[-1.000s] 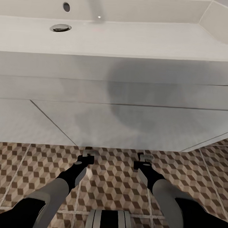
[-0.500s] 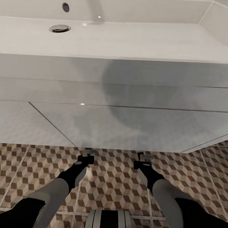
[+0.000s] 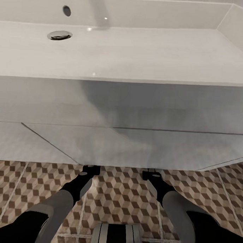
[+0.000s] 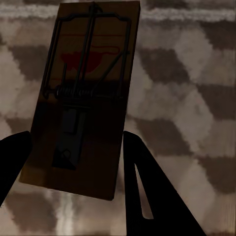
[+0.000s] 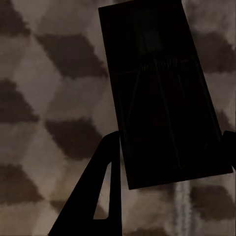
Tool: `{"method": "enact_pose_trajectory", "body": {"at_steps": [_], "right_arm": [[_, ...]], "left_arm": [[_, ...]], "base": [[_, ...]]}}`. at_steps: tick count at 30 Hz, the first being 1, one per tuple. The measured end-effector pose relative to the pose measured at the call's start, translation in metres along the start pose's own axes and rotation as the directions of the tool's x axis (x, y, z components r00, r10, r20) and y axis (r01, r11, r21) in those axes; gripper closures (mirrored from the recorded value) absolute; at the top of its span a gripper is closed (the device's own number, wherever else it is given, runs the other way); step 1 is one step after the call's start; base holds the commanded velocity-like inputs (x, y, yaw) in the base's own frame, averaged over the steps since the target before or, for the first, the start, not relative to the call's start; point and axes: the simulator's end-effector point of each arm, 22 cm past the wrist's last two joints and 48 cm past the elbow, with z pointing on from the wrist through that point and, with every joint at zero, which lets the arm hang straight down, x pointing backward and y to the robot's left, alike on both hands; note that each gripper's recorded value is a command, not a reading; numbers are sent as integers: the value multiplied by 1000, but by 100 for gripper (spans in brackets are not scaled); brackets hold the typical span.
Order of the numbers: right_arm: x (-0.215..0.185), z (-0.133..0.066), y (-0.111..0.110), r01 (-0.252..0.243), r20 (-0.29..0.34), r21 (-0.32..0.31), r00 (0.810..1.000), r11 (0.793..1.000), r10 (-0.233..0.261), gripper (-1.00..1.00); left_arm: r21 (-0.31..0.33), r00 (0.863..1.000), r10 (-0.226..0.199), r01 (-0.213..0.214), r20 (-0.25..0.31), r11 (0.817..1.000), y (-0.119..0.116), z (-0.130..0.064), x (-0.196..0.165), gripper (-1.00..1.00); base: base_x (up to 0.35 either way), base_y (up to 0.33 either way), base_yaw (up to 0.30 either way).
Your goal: Take the four mousetraps from the cabinet in the bathroom and place them on the bathroom floor. Make sure all four end up on the same floor surface, and ensure that at least two of them are either under or directly next to the same bathroom sink.
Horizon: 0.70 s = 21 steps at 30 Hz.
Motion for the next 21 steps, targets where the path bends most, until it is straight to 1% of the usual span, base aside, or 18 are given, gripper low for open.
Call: {"method": "enact_pose_trajectory", "body": {"at_steps": [13,21], "right_arm": [[0,0,0,0,-1,0,1000,1000,0,100],[2,0,-1,0,-4,1,1000,1000,0,100]], "left_arm": [[0,1000,0,0,-2,1000,0,0,1,100],[-1,1000,2,-2,-20,1000,1,0,9,100]], "base": [[17,0,0],[0,0,0]]}}
